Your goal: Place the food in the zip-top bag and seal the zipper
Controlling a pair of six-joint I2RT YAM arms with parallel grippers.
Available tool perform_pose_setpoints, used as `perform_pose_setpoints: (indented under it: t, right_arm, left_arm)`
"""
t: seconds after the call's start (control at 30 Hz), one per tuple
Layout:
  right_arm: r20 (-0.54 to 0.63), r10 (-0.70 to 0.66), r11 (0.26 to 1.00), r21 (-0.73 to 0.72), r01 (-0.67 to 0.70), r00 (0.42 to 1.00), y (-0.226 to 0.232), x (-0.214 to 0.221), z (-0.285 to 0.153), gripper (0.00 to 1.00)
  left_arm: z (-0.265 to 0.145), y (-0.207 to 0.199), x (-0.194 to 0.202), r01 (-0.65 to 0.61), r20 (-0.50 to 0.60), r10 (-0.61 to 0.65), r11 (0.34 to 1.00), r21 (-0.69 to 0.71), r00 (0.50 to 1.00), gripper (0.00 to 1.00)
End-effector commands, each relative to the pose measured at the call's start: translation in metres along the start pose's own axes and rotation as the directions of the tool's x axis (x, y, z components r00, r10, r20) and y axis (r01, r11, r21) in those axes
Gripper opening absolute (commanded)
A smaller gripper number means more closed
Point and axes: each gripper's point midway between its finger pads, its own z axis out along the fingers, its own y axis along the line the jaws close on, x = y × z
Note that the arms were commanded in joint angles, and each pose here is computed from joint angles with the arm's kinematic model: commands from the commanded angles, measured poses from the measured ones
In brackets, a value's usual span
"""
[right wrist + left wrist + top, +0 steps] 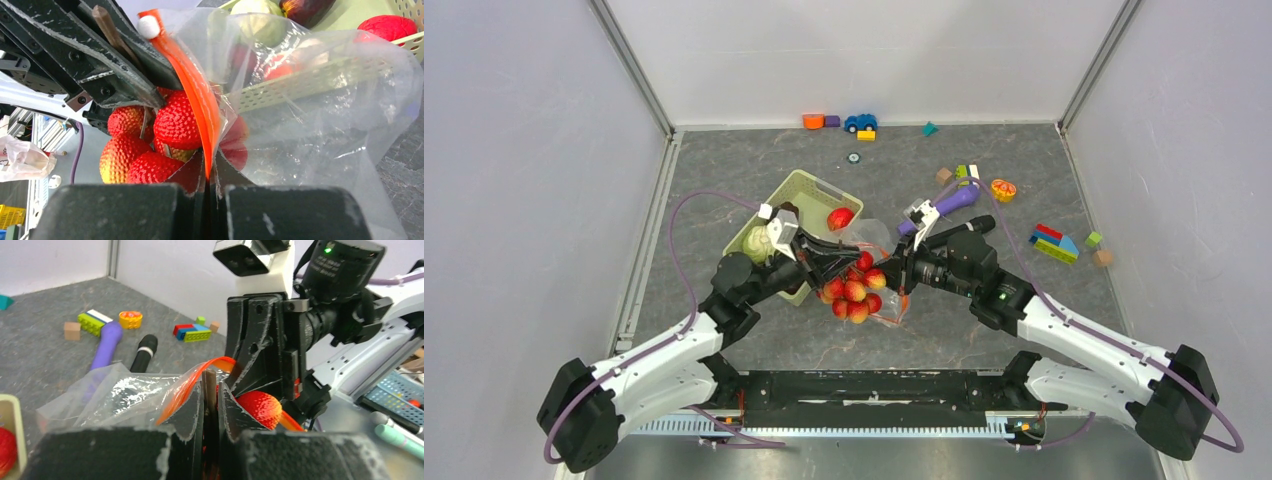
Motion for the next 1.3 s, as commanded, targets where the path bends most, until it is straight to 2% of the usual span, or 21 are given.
perform_pose_setpoints:
  t: [0.0,0.2,0.33,0.47,0.57,0.63,0.67,0.9,1.03,1.13,1.27]
  right_arm:
    - [0.093,-0.021,0.993,-0.116,0.032,0.995,0.033,-0.036,-0.003,0.0]
    - [0.081,-0.077,0.988,-0.124,0.087,0.994,0.032,-0.033,0.001,0.0]
    - [0.069,-0.124,0.977,-0.167,0.134,0.99,0.037,-0.032,0.004,0.0]
    - [0.05,-0.16,0.98,-0.107,0.165,0.986,0.023,-0.03,0.01,0.0]
    - [0.045,-0.18,0.98,-0.08,0.183,0.983,0.016,-0.028,0.012,0.0]
    - [0.037,-0.189,0.979,-0.07,0.191,0.981,0.013,-0.024,0.014,0.0]
    - [0.032,-0.194,0.978,-0.071,0.196,0.981,0.012,-0.021,0.017,0.0]
    - [-0.023,-0.286,0.958,-0.014,0.286,0.958,0.007,0.003,0.037,0.0]
    - [-0.013,-0.311,0.946,0.09,0.311,0.95,-0.01,0.004,0.033,0.02]
    - [0.015,-0.311,0.939,0.157,0.305,0.95,-0.022,0.001,0.027,0.02]
    - [0.096,-0.308,0.937,0.204,0.284,0.946,-0.023,-0.016,0.019,0.04]
  left_arm:
    - [0.002,0.02,0.016,-0.055,-0.12,0.044,0.995,-0.086,0.992,0.02]
    - [0.001,0.05,0.023,-0.037,-0.236,-0.037,0.952,-0.303,0.971,0.02]
    - [0.002,0.058,0.03,-0.024,-0.296,-0.097,0.925,-0.379,0.95,0.02]
    - [-0.002,0.068,0.032,-0.038,-0.322,-0.133,0.879,-0.474,0.937,0.02]
    - [-0.006,0.074,0.029,-0.043,-0.315,-0.154,0.842,-0.538,0.937,0.02]
    - [-0.008,0.08,0.025,-0.019,-0.275,-0.197,0.78,-0.625,0.941,0.02]
    - [-0.011,0.085,0.023,-0.049,-0.285,-0.184,0.757,-0.652,0.941,0.02]
    - [0.007,0.08,0.011,-0.016,-0.238,-0.251,0.656,-0.754,0.938,0.02]
    - [-0.001,0.093,-0.002,-0.015,-0.181,-0.256,0.54,-0.842,0.95,0.02]
    - [-0.001,0.094,0.0,-0.047,-0.216,-0.26,0.531,-0.846,0.941,0.02]
    - [-0.006,0.097,0.027,-0.147,-0.32,-0.28,0.502,-0.853,0.905,0.02]
